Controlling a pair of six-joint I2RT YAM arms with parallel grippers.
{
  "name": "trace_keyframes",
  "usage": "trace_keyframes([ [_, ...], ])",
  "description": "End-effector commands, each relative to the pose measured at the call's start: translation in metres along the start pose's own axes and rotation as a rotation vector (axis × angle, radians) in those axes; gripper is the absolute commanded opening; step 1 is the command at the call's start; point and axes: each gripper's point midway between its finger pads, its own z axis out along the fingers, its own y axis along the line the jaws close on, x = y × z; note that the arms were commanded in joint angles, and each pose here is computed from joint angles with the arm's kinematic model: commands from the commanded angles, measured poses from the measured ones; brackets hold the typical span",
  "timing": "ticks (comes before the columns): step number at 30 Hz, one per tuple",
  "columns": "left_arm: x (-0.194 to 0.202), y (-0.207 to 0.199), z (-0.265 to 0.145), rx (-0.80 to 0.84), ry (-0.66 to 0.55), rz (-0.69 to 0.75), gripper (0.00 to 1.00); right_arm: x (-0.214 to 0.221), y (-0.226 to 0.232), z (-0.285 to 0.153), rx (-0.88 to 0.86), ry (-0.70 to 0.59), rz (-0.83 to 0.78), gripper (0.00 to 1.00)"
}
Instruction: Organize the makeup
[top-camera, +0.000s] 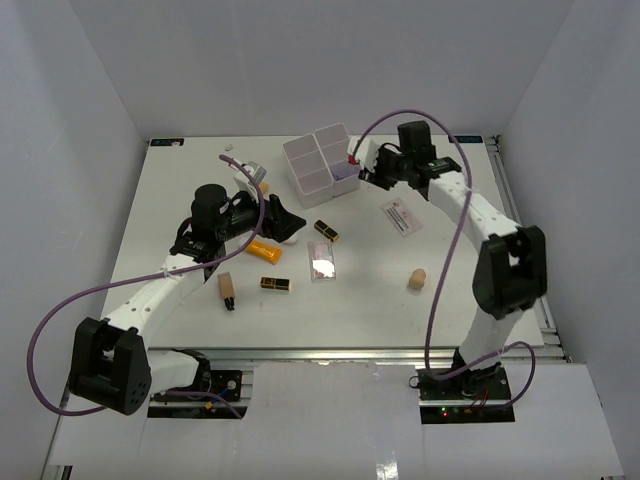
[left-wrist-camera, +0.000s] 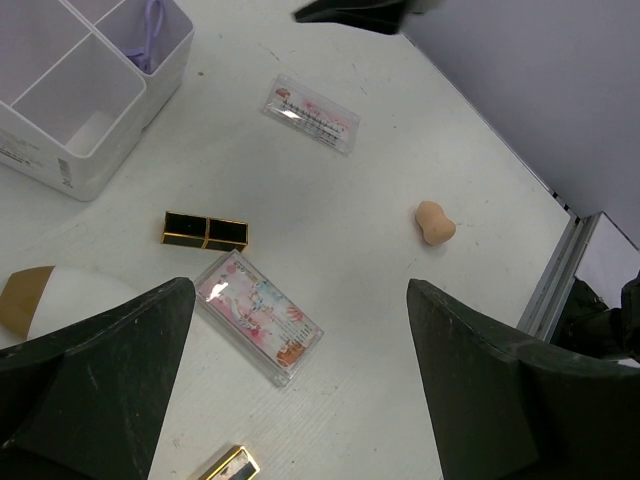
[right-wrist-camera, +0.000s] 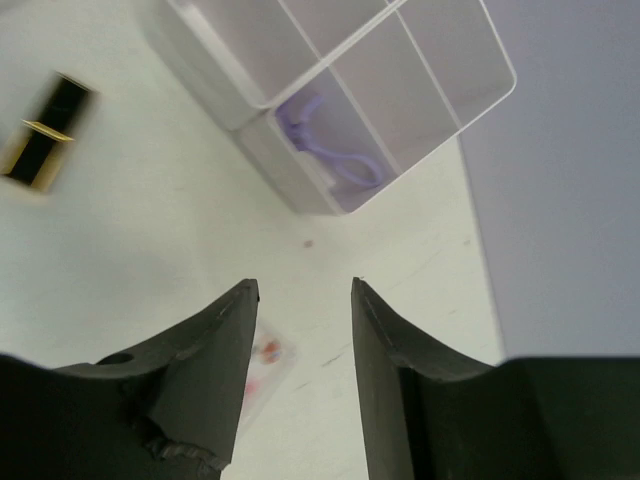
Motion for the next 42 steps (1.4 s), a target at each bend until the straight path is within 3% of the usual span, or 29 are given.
trace_keyframes([
  [1, -0.004, -0.003, 0.003, 0.028, -0.007, -0.018, 0.98, -0.033, 0.053, -0.085, -0.125, -0.183, 0.354, 0.5],
  [7, 0.025, 0.003, 0.023, 0.003, 0.084, -0.12, 0.98, -0.018, 0.119, -0.175, -0.164, -0.29, 0.607, 0.56],
  [14, 0.077, -0.012, 0.043, -0.17, 0.262, -0.259, 0.98, -0.01, 0.177, -0.201, -0.195, -0.327, 0.714, 0.64],
  [21, 0.122, -0.007, 0.009, -0.44, 0.397, -0.339, 0.98, 0.0, 0.198, -0.215, -0.195, -0.406, 0.704, 0.7],
  [27, 0.141, -0.01, -0.033, -0.578, 0.392, -0.478, 0.98, -0.005, 0.2, -0.222, -0.186, -0.434, 0.671, 0.71],
  [33, 0.136, -0.011, -0.043, -0.673, 0.323, -0.614, 0.98, -0.005, 0.2, -0.225, -0.174, -0.44, 0.672, 0.72],
  [42, 0.142, 0.006, -0.068, -0.975, 0.297, -0.794, 0.98, 0.002, 0.197, -0.225, -0.148, -0.416, 0.693, 0.72],
])
